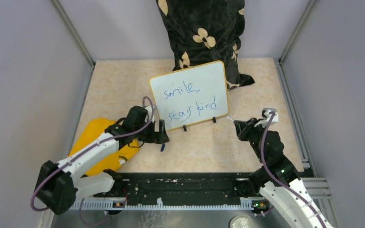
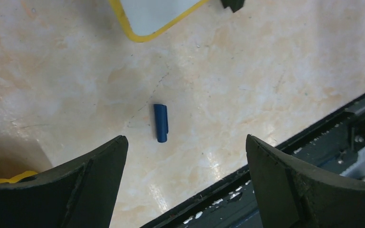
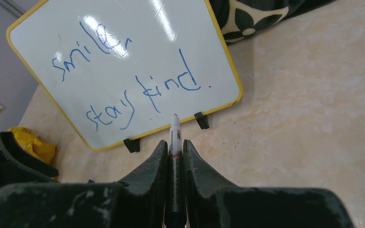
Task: Write a sentence on the whiteboard
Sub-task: Close the whiteboard marker at the center of the board.
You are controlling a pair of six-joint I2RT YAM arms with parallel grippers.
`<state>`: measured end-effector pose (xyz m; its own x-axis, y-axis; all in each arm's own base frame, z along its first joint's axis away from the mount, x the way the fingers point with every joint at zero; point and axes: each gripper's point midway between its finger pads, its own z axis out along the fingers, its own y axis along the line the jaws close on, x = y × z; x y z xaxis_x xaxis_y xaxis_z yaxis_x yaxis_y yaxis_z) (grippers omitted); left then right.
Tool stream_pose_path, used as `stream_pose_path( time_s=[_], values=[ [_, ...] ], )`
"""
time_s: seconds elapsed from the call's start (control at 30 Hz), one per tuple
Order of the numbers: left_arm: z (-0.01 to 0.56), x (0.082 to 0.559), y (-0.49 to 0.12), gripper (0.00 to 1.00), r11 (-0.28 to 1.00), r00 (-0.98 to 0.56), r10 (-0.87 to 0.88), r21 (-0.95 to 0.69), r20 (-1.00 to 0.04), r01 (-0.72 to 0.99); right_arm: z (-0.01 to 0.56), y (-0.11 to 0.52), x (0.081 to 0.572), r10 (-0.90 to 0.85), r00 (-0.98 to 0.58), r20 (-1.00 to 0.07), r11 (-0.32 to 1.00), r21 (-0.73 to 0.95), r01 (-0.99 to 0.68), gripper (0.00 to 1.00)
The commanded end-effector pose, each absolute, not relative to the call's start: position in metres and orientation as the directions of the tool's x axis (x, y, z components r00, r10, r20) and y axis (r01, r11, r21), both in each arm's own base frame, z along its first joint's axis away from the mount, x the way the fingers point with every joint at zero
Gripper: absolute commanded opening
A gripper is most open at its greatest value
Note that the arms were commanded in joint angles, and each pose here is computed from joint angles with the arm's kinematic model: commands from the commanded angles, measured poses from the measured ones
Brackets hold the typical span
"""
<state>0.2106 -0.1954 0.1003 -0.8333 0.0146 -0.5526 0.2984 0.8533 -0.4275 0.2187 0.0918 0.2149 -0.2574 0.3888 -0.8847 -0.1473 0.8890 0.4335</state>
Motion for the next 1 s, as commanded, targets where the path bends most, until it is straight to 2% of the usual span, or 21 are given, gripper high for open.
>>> stream_pose_path(
  time_s=[0.0, 0.1, 0.23, 0.37, 0.5, 0.63, 0.97],
  values=[
    [0.086, 0.215, -0.190, 0.98, 0.908, -0.851, 0.088, -0.309, -0.517, 0.282, 0.230, 0.088, 0.221, 0.410, -0.194, -0.891, 0.884, 0.441, -0.156, 0.00],
    [0.080, 0.213, -0.198, 0.91, 0.912, -0.864, 0.128, -0.284, -0.487, 0.295, 0.231, 0.088, 0.222, 0.408, -0.190, -0.893, 0.884, 0.438, -0.160, 0.00],
    [0.070, 0.215, -0.201, 0.74, 0.926, -0.880, 0.178, -0.228, -0.440, 0.301, 0.231, 0.089, 0.222, 0.409, -0.189, -0.893, 0.884, 0.439, -0.163, 0.00],
    [0.060, 0.212, -0.204, 0.63, 0.927, -0.886, 0.232, -0.183, -0.403, 0.326, 0.231, 0.089, 0.222, 0.408, -0.188, -0.893, 0.884, 0.438, -0.163, 0.00],
    [0.051, 0.209, -0.205, 0.58, 0.925, -0.890, 0.260, -0.167, -0.375, 0.340, 0.231, 0.089, 0.222, 0.410, -0.187, -0.893, 0.883, 0.440, -0.167, 0.00],
    [0.040, 0.212, -0.200, 0.58, 0.936, -0.894, 0.272, -0.120, -0.357, 0.332, 0.231, 0.089, 0.222, 0.408, -0.188, -0.893, 0.883, 0.439, -0.167, 0.00],
    [0.026, 0.209, -0.204, 0.54, 0.930, -0.898, 0.295, -0.118, -0.326, 0.348, 0.230, 0.089, 0.222, 0.408, -0.189, -0.893, 0.884, 0.438, -0.165, 0.00]
  ],
)
